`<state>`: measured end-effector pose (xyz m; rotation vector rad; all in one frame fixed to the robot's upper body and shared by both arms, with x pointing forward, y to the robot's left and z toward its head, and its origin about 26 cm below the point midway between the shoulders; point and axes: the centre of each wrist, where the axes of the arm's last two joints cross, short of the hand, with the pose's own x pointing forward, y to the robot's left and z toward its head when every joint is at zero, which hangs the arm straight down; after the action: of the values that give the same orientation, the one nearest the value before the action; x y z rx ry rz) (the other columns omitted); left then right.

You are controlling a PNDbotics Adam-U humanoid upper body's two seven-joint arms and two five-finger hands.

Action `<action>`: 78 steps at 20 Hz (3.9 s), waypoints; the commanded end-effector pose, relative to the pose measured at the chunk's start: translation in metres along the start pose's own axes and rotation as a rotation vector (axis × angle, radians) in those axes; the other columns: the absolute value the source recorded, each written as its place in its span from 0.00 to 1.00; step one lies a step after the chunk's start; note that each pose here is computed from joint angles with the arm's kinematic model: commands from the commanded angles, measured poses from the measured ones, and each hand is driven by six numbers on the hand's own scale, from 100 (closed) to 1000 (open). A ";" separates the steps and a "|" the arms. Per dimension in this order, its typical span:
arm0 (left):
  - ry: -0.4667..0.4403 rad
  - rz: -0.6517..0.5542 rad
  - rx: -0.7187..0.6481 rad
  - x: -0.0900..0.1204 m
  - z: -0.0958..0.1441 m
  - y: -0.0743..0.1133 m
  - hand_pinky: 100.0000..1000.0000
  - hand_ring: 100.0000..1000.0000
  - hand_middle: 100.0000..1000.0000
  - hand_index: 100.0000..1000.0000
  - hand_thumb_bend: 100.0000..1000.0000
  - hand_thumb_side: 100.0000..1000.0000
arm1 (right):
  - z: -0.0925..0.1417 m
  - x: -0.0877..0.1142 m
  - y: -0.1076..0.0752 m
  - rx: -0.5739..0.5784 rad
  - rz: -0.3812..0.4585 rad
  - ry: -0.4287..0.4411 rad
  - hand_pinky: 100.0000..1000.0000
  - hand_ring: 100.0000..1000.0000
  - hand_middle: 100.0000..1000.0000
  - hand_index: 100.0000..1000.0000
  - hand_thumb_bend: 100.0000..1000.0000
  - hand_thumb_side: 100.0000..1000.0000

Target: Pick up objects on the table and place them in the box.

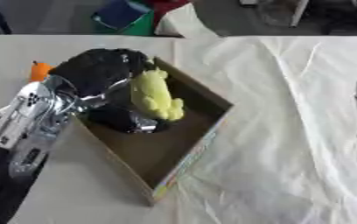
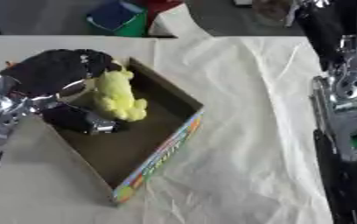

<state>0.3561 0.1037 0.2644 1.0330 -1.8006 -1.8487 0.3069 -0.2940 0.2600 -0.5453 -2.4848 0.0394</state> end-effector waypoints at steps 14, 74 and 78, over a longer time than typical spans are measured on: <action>-0.086 0.057 -0.133 -0.006 -0.004 0.002 0.78 0.95 0.95 1.00 0.69 0.86 | -0.004 0.006 -0.002 -0.004 0.003 -0.024 0.74 0.65 0.40 0.75 0.00 0.41; 0.667 0.110 -0.126 -0.198 0.082 -0.051 0.68 0.87 0.82 0.95 0.61 0.98 | -0.011 0.010 -0.004 0.001 0.017 -0.048 0.75 0.65 0.39 0.75 0.00 0.39; 0.656 0.138 -0.119 -0.197 0.079 -0.053 0.66 0.85 0.80 0.93 0.56 0.97 | -0.011 0.010 -0.004 0.001 0.016 -0.045 0.75 0.65 0.39 0.76 0.00 0.39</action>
<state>0.4451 0.2999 0.2406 1.2149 -1.2858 -1.3290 0.3073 -0.2935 0.2657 -0.5493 -2.4954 0.0372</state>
